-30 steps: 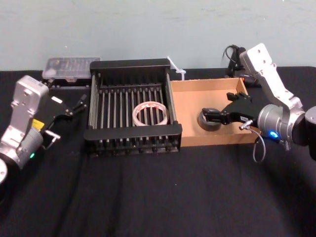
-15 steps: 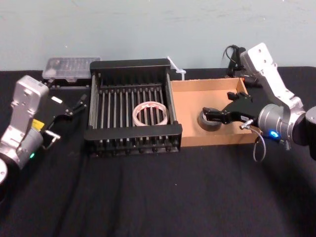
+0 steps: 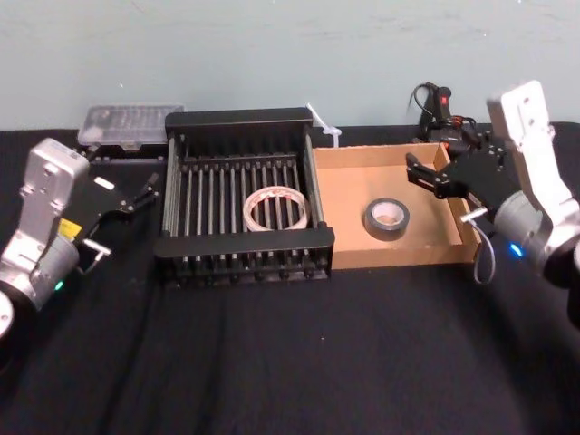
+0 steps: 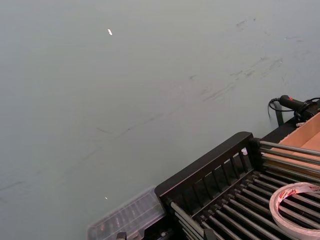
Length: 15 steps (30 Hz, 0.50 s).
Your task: Pick up the white tape and place it into the black box , Pick up the silver tape and place it into the brown box.
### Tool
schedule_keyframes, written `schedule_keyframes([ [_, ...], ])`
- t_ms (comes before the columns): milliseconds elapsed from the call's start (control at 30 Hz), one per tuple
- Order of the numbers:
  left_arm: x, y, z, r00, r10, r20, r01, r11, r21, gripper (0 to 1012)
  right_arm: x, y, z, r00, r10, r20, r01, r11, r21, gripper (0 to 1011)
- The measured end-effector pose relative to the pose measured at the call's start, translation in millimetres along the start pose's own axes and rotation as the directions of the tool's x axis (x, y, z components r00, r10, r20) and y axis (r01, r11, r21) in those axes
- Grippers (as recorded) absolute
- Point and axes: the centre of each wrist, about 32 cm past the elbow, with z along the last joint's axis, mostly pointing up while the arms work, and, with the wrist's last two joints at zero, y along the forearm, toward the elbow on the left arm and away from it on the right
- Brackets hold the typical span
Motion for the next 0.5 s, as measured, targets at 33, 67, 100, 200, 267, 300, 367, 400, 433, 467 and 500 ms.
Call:
schedule_keyframes([
  [33,0.0,0,0.0,1.0,0.0,0.0,0.0,1.0,0.0,1001,-1.1,-1.3,-2.5,1.0,-0.01,0.007,0.01,1.0,0.015,1000],
  [67,0.0,0,0.0,1.0,0.0,0.0,0.0,1.0,0.0,1001,-3.5,-3.8,-8.5,0.999,-0.031,0.018,0.03,0.999,0.039,1000],
  [100,0.0,0,0.0,1.0,0.0,0.0,0.0,1.0,0.0,1001,-4.5,-5.3,-11.9,0.999,-0.04,0.023,0.039,0.998,0.052,1000],
  [200,0.0,0,0.0,1.0,0.0,0.0,0.0,1.0,0.0,1001,-8.6,-9.9,-25.3,0.996,-0.074,0.039,0.071,0.993,0.09,1002],
  [267,0.0,0,0.0,1.0,0.0,0.0,0.0,1.0,0.0,1001,-10.8,-11.8,-31.6,0.995,-0.086,0.046,0.081,0.992,0.098,1000],
  [300,0.0,0,0.0,1.0,0.0,0.0,0.0,1.0,0.0,1001,-12.6,-13.6,-37.3,0.994,-0.095,0.052,0.09,0.991,0.1,1000],
  [367,0.0,0,0.0,1.0,0.0,0.0,0.0,1.0,0.0,1001,-14.3,-15.7,-43.2,0.993,-0.105,0.054,0.099,0.99,0.097,1000],
  [400,0.0,0,0.0,1.0,0.0,0.0,0.0,1.0,0.0,1001,-14.6,-16.2,-44.6,0.993,-0.107,0.054,0.102,0.99,0.095,1000],
  [433,0.0,0,0.0,1.0,0.0,0.0,0.0,1.0,0.0,1001,-14.8,-16.8,-45.7,0.993,-0.109,0.052,0.104,0.99,0.093,1000],
  [467,0.0,0,0.0,1.0,0.0,0.0,0.0,1.0,0.0,1001,-14.6,-17.2,-46.3,0.993,-0.111,0.05,0.107,0.99,0.091,1000],
  [500,0.0,0,0.0,1.0,0.0,0.0,0.0,1.0,0.0,1001,-14.7,-18.0,-47.4,0.992,-0.115,0.046,0.11,0.99,0.087,1000],
])
